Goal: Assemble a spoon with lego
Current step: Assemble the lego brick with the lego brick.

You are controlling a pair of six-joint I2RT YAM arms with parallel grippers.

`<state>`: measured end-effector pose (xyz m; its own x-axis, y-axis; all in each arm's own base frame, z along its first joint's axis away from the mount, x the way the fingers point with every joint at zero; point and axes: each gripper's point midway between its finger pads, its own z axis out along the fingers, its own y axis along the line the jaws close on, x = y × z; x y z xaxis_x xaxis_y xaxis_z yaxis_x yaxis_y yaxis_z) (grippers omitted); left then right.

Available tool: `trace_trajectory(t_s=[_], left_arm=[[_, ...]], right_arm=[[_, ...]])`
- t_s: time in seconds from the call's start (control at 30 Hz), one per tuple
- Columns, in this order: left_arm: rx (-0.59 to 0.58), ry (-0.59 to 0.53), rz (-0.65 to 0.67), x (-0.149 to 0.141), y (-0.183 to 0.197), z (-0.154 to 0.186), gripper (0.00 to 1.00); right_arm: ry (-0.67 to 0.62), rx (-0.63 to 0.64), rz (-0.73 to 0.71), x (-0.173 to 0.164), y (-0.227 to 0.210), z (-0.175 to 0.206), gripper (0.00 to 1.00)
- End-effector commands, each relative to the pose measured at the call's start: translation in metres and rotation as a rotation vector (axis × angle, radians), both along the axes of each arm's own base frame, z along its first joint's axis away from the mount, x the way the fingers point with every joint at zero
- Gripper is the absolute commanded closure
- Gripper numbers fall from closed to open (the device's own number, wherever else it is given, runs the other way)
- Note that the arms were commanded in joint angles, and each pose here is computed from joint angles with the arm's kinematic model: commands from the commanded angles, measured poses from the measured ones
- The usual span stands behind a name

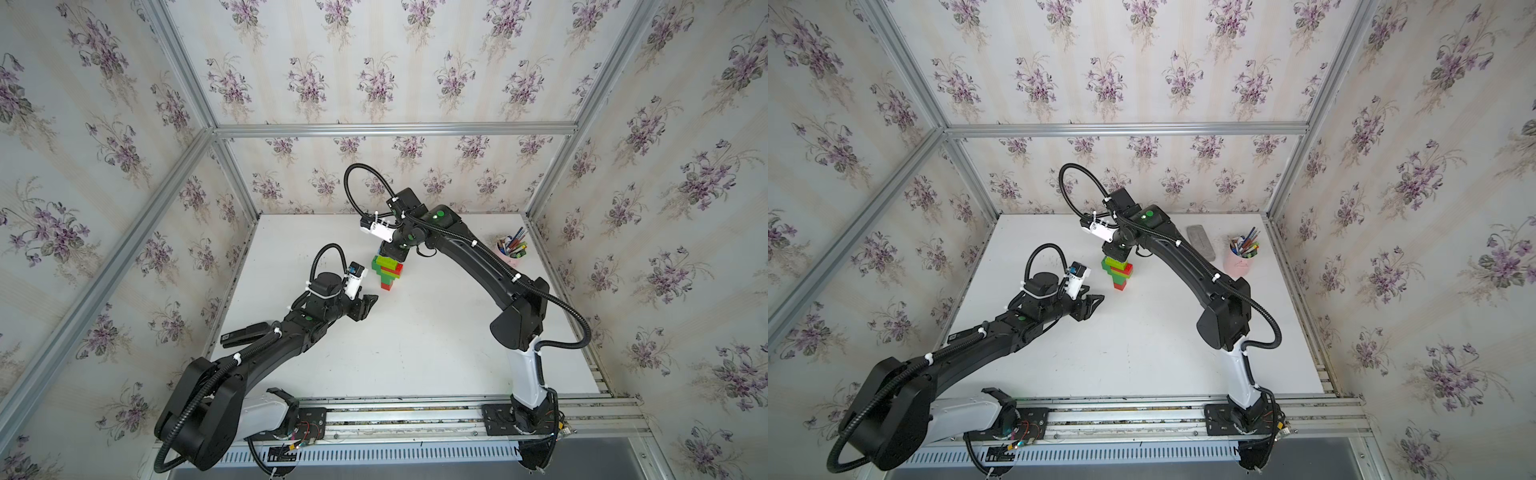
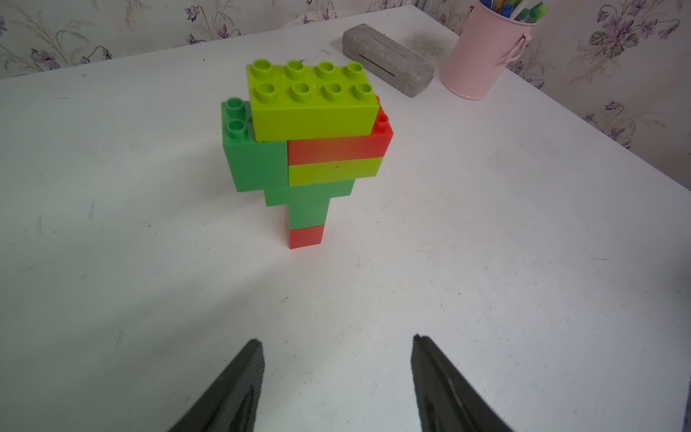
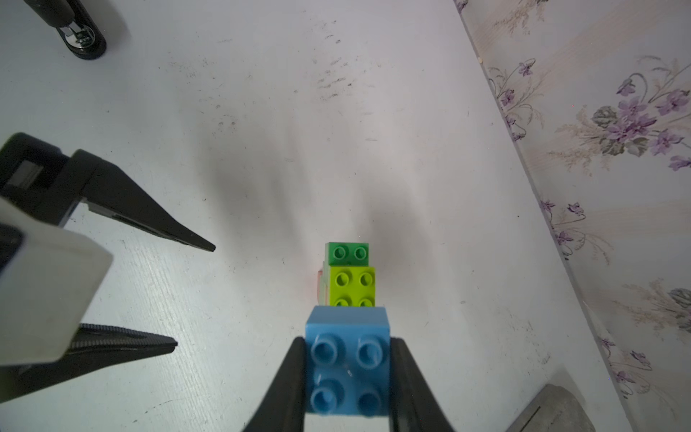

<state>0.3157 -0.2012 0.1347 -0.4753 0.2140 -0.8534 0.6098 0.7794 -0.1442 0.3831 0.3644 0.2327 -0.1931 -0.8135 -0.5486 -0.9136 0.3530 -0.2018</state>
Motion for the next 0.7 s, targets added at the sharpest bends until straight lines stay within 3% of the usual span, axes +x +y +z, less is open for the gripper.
trace_trajectory(t_s=[0.0, 0.67], left_arm=[[-0.014, -0.056, -0.005, 0.008, -0.003, 0.009, 0.34], [-0.013, -0.007, -0.003, 0.010, -0.006, -0.007, 0.34]], right_arm=[[0.031, -0.035, -0.025, 0.000, -0.007, -0.011, 0.71], [0.077, -0.039, -0.019, 0.007, -0.006, -0.031, 0.71]])
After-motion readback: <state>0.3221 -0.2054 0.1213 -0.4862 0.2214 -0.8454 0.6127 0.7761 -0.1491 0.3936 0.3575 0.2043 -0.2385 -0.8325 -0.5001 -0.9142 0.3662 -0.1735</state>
